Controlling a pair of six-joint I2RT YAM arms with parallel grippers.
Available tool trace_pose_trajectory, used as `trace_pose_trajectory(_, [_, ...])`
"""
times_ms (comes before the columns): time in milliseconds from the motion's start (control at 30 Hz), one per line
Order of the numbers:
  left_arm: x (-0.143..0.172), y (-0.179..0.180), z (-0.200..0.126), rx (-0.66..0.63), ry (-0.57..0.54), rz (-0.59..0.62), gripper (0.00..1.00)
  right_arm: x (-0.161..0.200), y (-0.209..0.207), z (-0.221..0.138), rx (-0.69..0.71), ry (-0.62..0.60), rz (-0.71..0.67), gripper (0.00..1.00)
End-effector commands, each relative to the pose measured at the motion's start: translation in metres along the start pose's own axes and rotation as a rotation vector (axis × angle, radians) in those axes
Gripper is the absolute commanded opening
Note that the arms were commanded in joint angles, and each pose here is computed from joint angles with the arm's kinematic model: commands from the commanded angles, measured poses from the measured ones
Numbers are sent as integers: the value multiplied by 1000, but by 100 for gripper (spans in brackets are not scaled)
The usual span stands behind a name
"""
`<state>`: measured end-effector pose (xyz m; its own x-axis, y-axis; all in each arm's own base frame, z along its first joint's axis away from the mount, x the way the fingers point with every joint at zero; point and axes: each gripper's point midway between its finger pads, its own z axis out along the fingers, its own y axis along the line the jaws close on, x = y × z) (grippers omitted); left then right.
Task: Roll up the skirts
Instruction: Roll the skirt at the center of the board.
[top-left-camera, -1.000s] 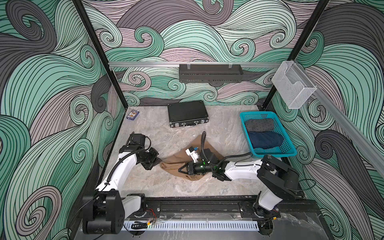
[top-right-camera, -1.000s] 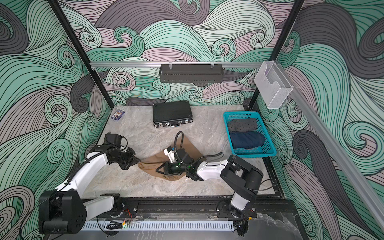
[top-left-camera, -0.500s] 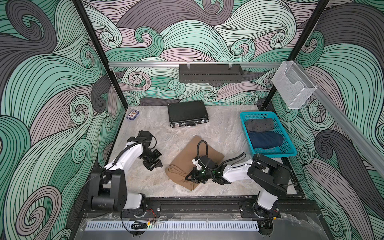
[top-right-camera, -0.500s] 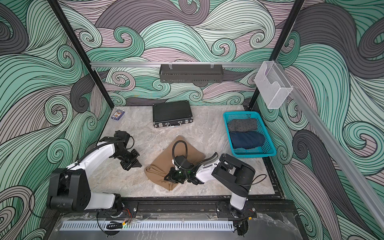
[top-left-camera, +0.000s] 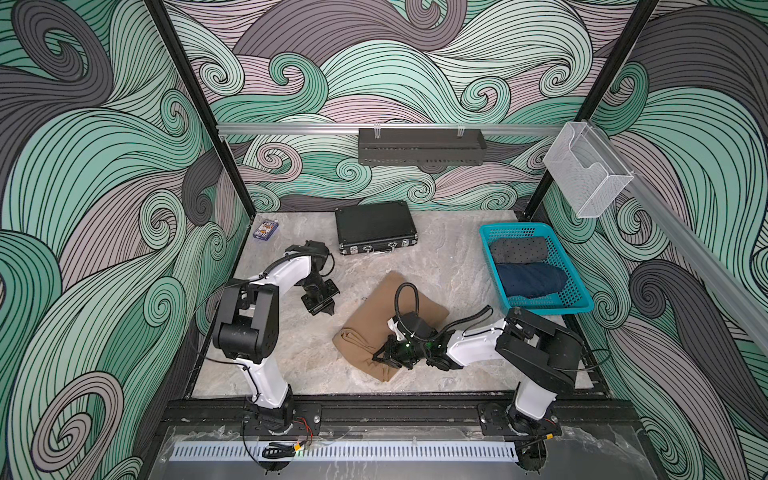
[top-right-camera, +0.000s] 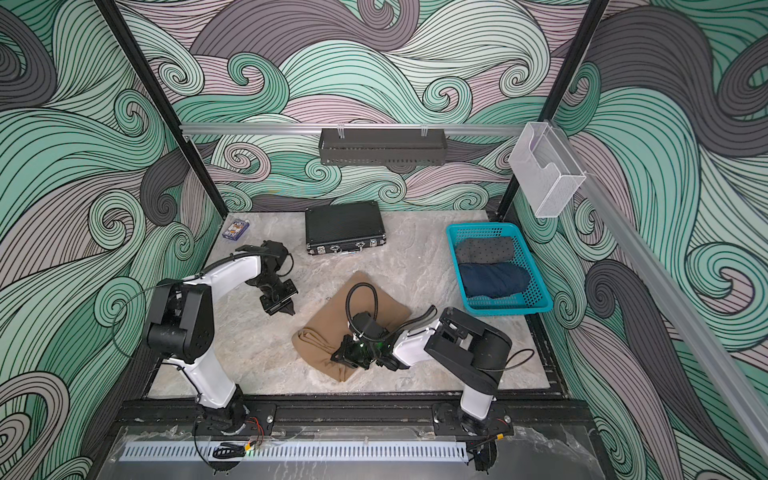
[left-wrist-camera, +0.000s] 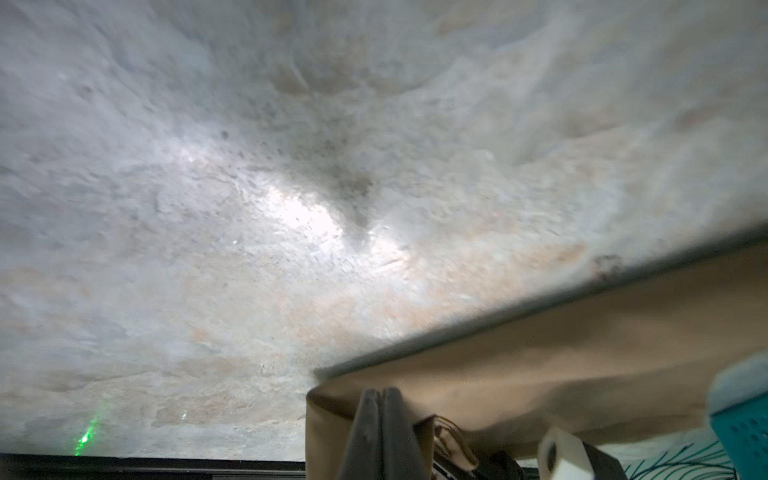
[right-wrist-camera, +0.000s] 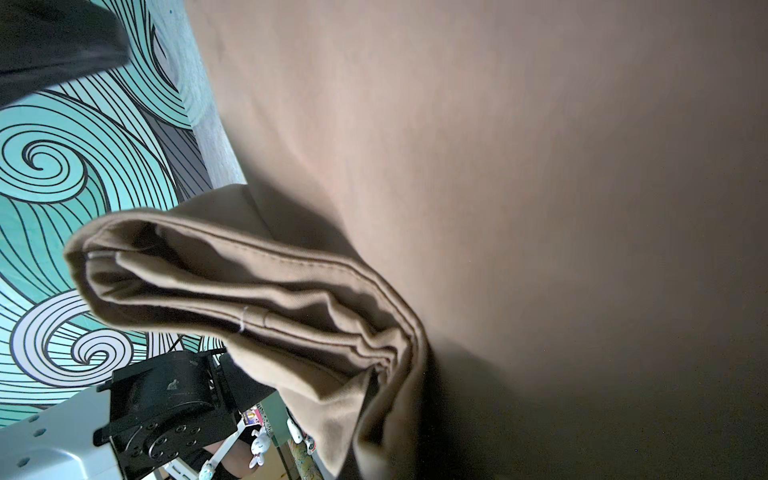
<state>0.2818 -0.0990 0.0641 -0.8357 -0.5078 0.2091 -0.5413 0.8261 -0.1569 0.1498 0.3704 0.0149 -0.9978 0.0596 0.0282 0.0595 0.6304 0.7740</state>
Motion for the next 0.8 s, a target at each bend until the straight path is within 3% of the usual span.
trace_pose_trajectory(0, [14, 0, -56, 3, -133, 178, 0, 5, -60, -4, 214, -19, 85, 0])
trace_pose_trajectory(133, [58, 21, -63, -74, -147, 274, 0, 3, -61, -5, 217, -36, 93, 0])
trace_pose_trajectory(333, [121, 39, -38, 14, -173, 316, 0, 0, -61, -4, 212, -41, 100, 0])
trace_pose_trajectory(533, [135, 13, -3, 160, -98, 315, 0, 2, -65, -5, 216, -44, 112, 0])
trace_pose_trajectory(767, [121, -19, 11, 177, -91, 332, 0, 5, -70, -10, 233, -42, 112, 0])
